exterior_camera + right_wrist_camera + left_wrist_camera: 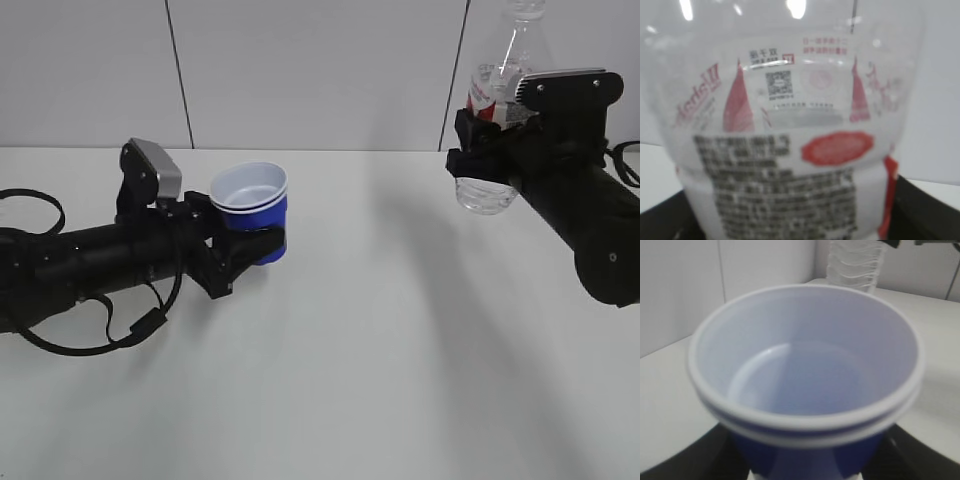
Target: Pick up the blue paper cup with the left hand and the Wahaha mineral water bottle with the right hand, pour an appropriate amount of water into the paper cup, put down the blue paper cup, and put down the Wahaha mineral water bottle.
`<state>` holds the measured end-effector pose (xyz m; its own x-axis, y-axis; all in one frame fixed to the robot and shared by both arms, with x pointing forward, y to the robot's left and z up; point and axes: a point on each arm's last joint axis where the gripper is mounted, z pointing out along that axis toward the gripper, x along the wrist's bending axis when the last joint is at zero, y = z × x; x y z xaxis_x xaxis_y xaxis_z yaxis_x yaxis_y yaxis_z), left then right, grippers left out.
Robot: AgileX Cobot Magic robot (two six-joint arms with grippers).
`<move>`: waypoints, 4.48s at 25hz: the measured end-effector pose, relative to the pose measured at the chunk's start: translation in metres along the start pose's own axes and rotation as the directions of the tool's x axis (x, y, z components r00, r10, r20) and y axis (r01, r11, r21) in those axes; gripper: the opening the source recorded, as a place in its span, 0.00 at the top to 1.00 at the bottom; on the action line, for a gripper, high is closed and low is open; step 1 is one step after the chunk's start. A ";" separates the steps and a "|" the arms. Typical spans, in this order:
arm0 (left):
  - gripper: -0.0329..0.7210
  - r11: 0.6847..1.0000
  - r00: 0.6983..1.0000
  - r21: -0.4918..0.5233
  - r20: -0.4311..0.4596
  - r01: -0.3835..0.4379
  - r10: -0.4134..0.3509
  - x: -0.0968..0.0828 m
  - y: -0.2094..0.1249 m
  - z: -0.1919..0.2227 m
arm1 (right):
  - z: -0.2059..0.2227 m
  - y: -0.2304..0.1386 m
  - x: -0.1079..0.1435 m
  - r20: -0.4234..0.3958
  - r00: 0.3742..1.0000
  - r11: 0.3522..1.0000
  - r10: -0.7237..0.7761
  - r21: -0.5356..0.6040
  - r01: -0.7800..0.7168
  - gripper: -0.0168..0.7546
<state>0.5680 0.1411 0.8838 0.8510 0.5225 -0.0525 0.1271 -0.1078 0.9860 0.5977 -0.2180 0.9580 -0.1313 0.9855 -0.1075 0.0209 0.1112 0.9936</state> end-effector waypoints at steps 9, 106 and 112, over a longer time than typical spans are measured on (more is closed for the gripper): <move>0.37 0.998 0.974 -0.018 0.215 -0.066 0.069 -0.019 0.019 0.026 | 0.029 0.031 -0.024 -0.051 0.981 0.980 -0.189 -0.070 0.186 0.35; 0.38 0.995 0.972 0.081 0.232 -0.065 0.045 -0.036 0.027 0.057 | 0.056 0.018 0.000 0.136 0.178 0.086 -0.975 -0.509 0.856 0.35; 0.38 0.994 0.970 0.083 0.237 -0.069 0.048 -0.036 0.026 0.057 | 0.056 0.018 0.000 0.148 0.155 0.060 -0.977 -0.507 0.860 0.35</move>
<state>0.5698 0.0712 0.9028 0.9525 0.3017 -0.0414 0.1098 -0.2136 0.9707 0.6535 -0.2086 0.9742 0.1060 0.0636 -0.9923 -0.6141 0.7891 -0.0150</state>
